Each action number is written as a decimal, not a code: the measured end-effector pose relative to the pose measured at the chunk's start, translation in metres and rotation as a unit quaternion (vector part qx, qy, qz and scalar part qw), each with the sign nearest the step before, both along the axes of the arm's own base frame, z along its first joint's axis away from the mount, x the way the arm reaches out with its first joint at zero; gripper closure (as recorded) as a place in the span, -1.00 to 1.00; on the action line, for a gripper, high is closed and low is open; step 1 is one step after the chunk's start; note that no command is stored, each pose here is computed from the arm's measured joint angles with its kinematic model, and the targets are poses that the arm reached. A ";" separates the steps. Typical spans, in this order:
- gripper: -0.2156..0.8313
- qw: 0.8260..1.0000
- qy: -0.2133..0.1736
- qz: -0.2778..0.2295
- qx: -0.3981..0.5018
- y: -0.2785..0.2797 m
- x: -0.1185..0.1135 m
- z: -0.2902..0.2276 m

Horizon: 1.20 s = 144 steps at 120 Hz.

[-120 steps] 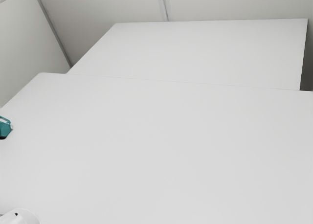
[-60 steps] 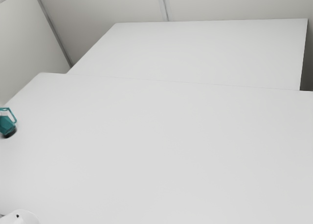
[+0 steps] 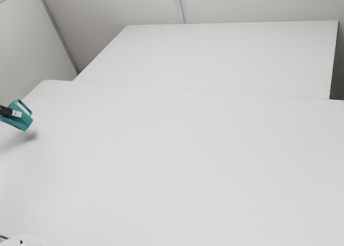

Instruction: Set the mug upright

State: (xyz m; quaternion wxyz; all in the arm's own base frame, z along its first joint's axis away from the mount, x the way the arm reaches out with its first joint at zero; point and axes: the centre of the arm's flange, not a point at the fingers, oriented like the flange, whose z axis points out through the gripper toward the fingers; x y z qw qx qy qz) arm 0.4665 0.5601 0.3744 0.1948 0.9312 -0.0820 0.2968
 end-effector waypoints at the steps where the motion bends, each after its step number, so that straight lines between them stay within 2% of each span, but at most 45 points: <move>1: 0.91 1.000 0.004 -0.001 0.002 -0.004 0.001 0.002; 18: 0.91 0.997 0.068 -0.023 0.039 -0.075 0.025 0.031; 44: 0.91 0.977 0.158 -0.029 0.141 -0.198 0.037 0.084; 59: 0.91 0.964 0.181 -0.016 0.192 -0.268 0.044 0.118; 83: 0.91 0.954 0.209 0.011 0.217 -0.369 0.057 0.126; 116: 0.91 0.933 0.253 0.144 0.211 -0.428 0.014 0.123; 144: 0.91 0.912 0.242 0.223 0.246 -0.492 0.008 0.109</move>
